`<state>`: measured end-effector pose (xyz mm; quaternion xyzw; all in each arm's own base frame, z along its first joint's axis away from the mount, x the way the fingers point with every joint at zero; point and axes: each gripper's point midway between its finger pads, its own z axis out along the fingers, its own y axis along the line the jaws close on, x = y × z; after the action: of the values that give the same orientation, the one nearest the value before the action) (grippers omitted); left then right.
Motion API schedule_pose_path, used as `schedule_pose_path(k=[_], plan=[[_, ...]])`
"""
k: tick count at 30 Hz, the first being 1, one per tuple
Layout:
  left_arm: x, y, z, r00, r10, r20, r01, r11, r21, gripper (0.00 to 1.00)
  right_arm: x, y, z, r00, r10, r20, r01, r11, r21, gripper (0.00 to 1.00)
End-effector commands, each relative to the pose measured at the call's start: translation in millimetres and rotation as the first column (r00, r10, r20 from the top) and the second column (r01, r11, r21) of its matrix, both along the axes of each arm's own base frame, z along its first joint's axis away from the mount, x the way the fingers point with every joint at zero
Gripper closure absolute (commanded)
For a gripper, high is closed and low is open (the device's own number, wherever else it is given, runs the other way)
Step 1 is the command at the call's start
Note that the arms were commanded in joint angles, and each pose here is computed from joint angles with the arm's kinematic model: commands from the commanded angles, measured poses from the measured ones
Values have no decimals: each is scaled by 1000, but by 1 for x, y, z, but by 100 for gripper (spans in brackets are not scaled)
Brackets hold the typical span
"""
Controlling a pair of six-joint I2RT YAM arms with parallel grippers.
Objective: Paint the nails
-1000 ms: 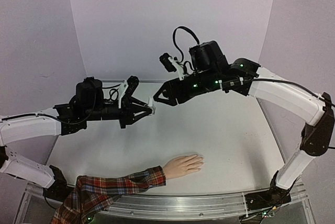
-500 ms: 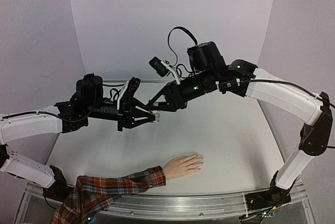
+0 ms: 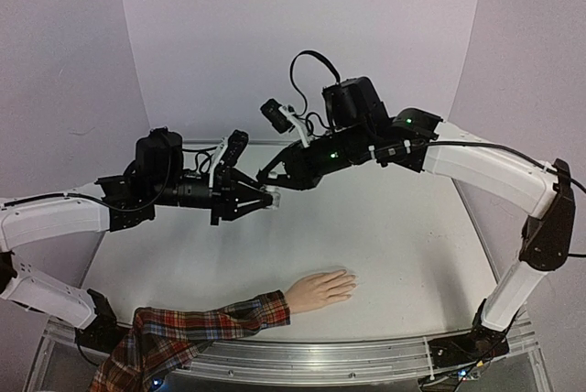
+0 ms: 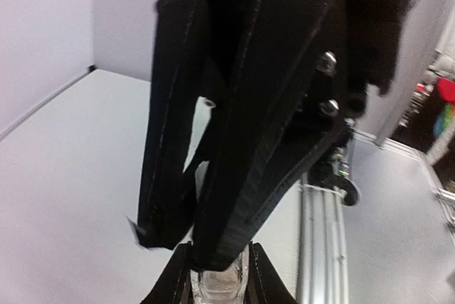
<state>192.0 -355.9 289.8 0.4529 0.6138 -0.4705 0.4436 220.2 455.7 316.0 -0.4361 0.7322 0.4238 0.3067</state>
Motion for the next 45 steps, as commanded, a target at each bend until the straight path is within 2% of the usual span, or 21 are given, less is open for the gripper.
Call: schedule_pose_path(k=[1, 3, 5, 7, 11, 12, 15, 17, 18, 20, 23, 28, 32, 35, 39, 41, 45], plan=[[119, 35, 31, 778, 628, 27, -626, 778, -49, 100, 61, -20, -7, 820, -556, 135, 565, 824, -46, 100], [144, 43, 16, 678, 735, 26, -735, 678, 21, 100, 77, -39, -10, 657, -742, 129, 752, 658, -40, 100], [153, 37, 9, 672, 740, 39, -740, 668, 71, 100, 79, -41, -12, 596, -795, 111, 802, 597, -30, 100], [150, 27, 7, 713, 701, 35, -701, 709, 83, 100, 80, -40, -11, 578, -809, 110, 815, 578, -30, 100], [130, 15, 9, 800, 598, 45, -600, 799, 43, 100, 75, -39, -3, 620, -774, 123, 782, 622, -28, 100], [123, 15, 9, 816, 575, 55, -577, 816, 35, 100, 74, -38, 0, 648, -752, 124, 759, 650, -29, 98], [100, 13, 8, 874, 481, 70, -483, 876, 14, 100, 62, -32, 8, 762, -637, 113, 644, 764, -33, 77], [83, 11, 8, 910, 407, 78, -409, 913, 3, 100, 52, -28, 12, 828, -551, 100, 556, 831, -31, 58], [74, 9, 7, 928, 363, 80, -364, 931, -1, 100, 47, -27, 13, 860, -502, 89, 506, 862, -29, 52], [56, 6, 9, 958, 274, 84, -274, 962, -13, 100, 29, -21, 13, 932, -361, 38, 362, 932, -17, 47], [28, 2, 13, 987, 132, 88, -130, 991, -31, 100, 8, -18, 14, 981, -193, -1, 193, 981, 15, 43], [-16, -3, 23, 990, -114, 85, 120, 990, -70, 100, -30, -10, 21, 997, 65, -36, -62, 996, 70, 45], [-31, -2, 29, 977, -197, 85, 205, 975, -85, 100, -40, -7, 20, 990, 136, -43, -133, 988, 81, 51], [-35, -3, 30, 971, -227, 79, 234, 969, -86, 100, -43, -8, 21, 987, 153, -42, -149, 985, 86, 59], [-36, -4, 32, 969, -237, 77, 243, 966, -85, 100, -44, -11, 21, 988, 152, -36, -148, 985, 85, 77], [-35, -4, 33, 970, -232, 80, 238, 967, -88, 100, -46, -10, 19, 986, 158, -45, -154, 985, 83, 84], [-32, -3, 38, 974, -208, 87, 216, 971, -99, 100, -44, -10, 10, 988, 144, -60, -140, 988, 66, 80]])
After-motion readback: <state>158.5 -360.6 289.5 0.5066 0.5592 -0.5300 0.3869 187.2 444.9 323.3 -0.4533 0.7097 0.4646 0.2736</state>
